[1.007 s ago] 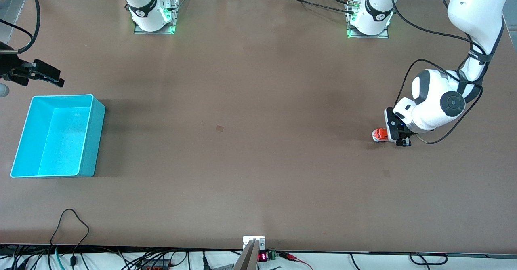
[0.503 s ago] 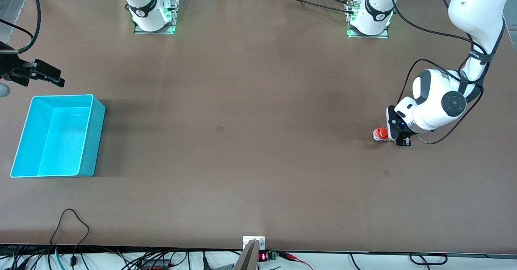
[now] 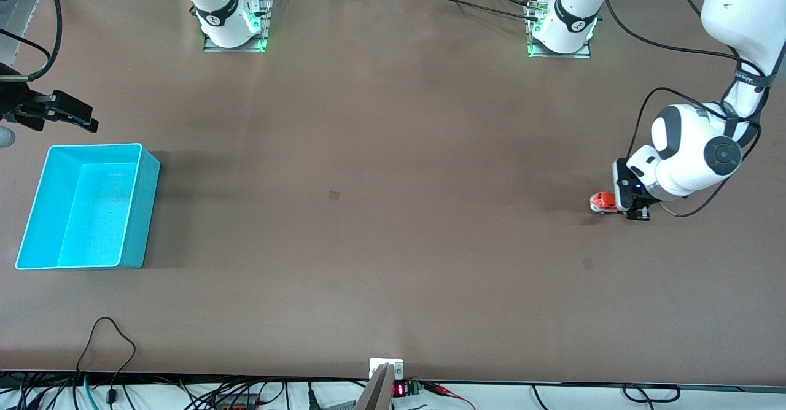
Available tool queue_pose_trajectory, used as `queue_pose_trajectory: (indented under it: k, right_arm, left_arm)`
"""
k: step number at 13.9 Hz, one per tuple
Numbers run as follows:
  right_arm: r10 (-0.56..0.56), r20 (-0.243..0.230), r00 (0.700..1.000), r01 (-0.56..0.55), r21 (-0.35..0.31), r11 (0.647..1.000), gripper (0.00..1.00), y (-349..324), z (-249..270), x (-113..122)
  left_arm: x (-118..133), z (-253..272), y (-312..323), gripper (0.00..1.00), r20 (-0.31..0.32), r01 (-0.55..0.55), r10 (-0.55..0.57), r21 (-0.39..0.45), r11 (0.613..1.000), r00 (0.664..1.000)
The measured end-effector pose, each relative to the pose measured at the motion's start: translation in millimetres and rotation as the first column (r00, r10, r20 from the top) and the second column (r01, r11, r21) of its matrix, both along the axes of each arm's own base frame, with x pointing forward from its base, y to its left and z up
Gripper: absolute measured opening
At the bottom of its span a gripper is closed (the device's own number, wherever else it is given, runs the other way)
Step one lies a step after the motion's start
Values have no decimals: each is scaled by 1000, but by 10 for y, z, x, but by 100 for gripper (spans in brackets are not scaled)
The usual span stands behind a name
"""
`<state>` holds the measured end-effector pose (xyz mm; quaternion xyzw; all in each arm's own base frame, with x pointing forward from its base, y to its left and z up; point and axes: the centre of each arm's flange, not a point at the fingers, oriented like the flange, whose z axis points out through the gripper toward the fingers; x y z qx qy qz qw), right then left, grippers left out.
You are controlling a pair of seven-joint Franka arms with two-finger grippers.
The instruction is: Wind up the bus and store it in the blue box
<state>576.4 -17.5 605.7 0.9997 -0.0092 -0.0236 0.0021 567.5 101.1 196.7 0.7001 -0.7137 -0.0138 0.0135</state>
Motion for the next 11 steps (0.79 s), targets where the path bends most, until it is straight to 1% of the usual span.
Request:
queue_pose_trajectory:
  k: [5, 10, 11]
  right_arm:
    - [0, 0, 1000, 0, 0, 1000, 100, -3, -1, 0]
    - [-1, -1, 1000, 1, 0, 1000, 100, -7, -6, 2]
    - [-1, -1, 1000, 1, 0, 1000, 100, -8, -6, 2]
  left_arm:
    - [-128, 0, 603, 53, 0, 11, -11, 6, 1000, 1000]
    - [-262, 4, 1030, 53, 0, -46, 46, 6, 999, 999]
    - [-289, -4, 1074, 59, -10, -54, 54, 5, 999, 998]
